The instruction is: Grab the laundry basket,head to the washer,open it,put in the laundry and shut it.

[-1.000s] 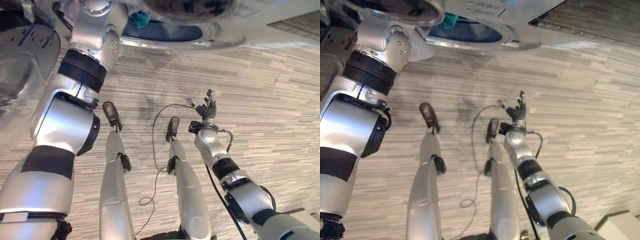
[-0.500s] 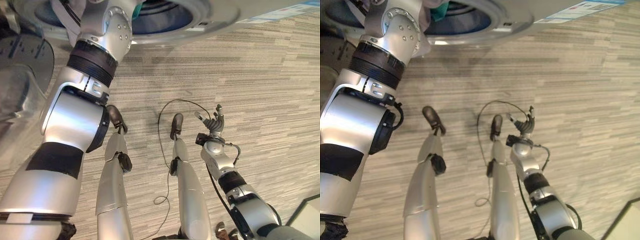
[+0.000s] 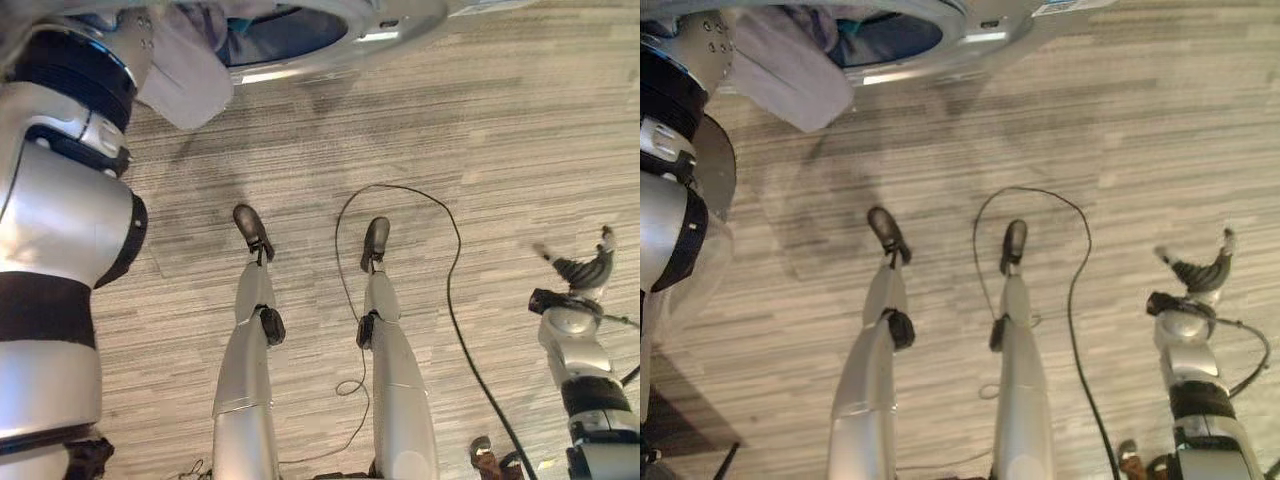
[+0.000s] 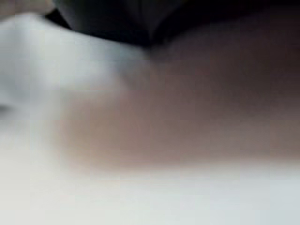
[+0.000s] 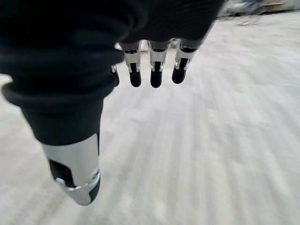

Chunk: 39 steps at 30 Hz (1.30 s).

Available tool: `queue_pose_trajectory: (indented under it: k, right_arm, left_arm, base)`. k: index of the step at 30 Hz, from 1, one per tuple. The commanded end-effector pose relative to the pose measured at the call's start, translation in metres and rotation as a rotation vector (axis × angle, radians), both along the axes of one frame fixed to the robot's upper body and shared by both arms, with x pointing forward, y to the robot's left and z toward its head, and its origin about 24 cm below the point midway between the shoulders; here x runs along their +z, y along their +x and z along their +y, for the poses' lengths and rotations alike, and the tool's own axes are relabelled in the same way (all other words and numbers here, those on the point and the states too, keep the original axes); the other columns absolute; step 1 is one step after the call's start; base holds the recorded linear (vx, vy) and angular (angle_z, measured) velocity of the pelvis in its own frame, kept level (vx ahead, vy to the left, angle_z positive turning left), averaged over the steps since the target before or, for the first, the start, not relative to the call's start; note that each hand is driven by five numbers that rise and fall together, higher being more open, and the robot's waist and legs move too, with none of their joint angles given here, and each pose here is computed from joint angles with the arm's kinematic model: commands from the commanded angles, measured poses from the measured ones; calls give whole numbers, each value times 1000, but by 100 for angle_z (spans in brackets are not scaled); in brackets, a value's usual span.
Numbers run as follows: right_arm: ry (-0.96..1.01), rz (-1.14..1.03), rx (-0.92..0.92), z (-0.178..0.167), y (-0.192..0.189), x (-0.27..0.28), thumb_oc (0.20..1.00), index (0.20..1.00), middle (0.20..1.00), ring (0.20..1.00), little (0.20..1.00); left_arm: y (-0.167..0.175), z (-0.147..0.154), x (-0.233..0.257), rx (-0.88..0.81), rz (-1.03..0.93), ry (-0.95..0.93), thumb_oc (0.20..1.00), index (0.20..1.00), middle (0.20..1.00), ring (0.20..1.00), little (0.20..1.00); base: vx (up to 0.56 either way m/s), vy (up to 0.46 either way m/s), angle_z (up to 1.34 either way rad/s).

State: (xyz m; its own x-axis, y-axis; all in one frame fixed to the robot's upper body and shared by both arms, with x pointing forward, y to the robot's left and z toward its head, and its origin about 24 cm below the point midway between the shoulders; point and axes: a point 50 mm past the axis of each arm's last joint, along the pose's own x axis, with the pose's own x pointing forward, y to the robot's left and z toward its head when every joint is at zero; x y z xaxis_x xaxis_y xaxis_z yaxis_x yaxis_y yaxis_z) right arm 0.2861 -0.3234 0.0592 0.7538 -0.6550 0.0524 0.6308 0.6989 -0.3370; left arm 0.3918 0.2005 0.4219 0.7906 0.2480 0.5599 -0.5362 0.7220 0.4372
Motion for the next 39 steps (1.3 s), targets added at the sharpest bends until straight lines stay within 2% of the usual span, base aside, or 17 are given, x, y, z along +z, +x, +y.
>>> queue_pose_trajectory:
  k: [1, 2, 3, 5, 6, 8, 14, 15, 16, 17, 18, 19, 22, 23, 28, 32, 39]
  right_arm:
    - [48, -10, 69, 10, -5, -13, 1000, 1000, 1000, 1000, 1000]
    - [52, -13, 70, 11, -4, -13, 1000, 1000, 1000, 1000, 1000]
    - [-41, -52, 224, 26, 7, 6, 1000, 1000, 1000, 1000, 1000]
    - [-59, -42, 250, 30, 9, 5, 1000, 1000, 1000, 1000, 1000]
    - [-93, -42, 280, 34, 12, 8, 1000, 1000, 1000, 1000, 1000]
    - [-114, -55, 324, 42, 15, 8, 1000, 1000, 1000, 1000, 1000]
    - [-137, -53, 378, 47, 11, 5, 1000, 1000, 1000, 1000, 1000]
    - [-137, -52, 378, 47, 11, 5, 1000, 1000, 1000, 1000, 1000]
    - [-159, -65, 368, 38, 8, 9, 1000, 1000, 1000, 1000, 1000]
    - [-129, -63, 338, 37, 10, 6, 1000, 1000, 1000, 1000, 1000]
    - [-58, -36, 278, 43, 14, -5, 1000, 1000, 1000, 1000, 1000]
    - [19, 54, 221, 46, 12, -22, 1000, 1000, 1000, 1000, 1000]
    - [68, 178, 268, 56, 6, -42, 1000, 1000, 1000, 1000, 1000]
    - [57, 217, 324, 68, 12, -45, 1000, 1000, 1000, 1000, 1000]
    - [-59, 212, 394, 71, 27, -27, 1000, 1000, 1000, 1000, 1000]
    - [-114, 210, 385, 60, 22, -22, 1000, 1000, 1000, 1000, 1000]
    - [-65, 208, 358, 60, 17, -29, 1000, 1000, 1000, 1000, 1000]
  left_arm:
    - [-54, -14, 92, 254, -203, 313, 1000, 1000, 1000, 1000, 1000]
    - [-55, -15, 94, 256, -205, 317, 1000, 1000, 1000, 1000, 1000]
    - [-68, -76, 112, 439, -317, 830, 1000, 1000, 1000, 1000, 1000]
    - [-68, -88, 110, 450, -356, 891, 1000, 1000, 1000, 1000, 1000]
    - [-73, -118, 108, 508, -473, 1104, 1000, 1000, 1000, 1000, 1000]
    - [-72, -143, 93, 552, -600, 1359, 1000, 1000, 1000, 1000, 1000]
    - [-90, -151, 80, 573, -939, 1504, 1000, 1000, 1000, 1000, 1000]
    - [-90, -150, 80, 574, -938, 1504, 1000, 1000, 1000, 1000, 1000]
    - [-65, -152, 47, 553, -805, 1670, 1000, 1000, 1000, 1000, 1000]
    - [-52, -161, 33, 500, -673, 1675, 1000, 1000, 1000, 1000, 1000]
    - [-40, -165, 27, 318, -467, 1336, 1000, 1000, 1000, 1000, 1000]
    - [-8, -139, -10, -26, -137, 718, 1000, 1000, 1000, 1000, 1000]
    - [20, -123, -79, -405, 145, 67, 1000, 1000, 1000, 1000, 1000]
    - [24, -107, -78, -510, 126, -324, 1000, 1000, 1000, 1000, 1000]
    - [6, -77, -17, -656, -115, -677, 1000, 1000, 1000, 1000, 1000]
    - [3, -40, -9, -560, -138, -640, 1000, 1000, 1000, 1000, 1000]
    - [8, -28, -24, -500, -110, -608, 1000, 1000, 1000, 1000, 1000]
  base:
    - [21, 19, 11]
    - [26, 19, 21]
    - [22, 19, 25]
    - [21, 21, 19]
    - [11, 28, 10]
    - [11, 42, 4]
    - [2, 23, -1]
    - [10, 78, -4]
    - [12, 90, -6]
    - [22, 87, -8]
    - [21, 13, -6]
    - [0, 0, 0]
    - [3, 10, 10]
    - [-14, 28, 11]
    - [-25, 2, 7]
    - [-8, -5, -2]
    - [0, 0, 0]
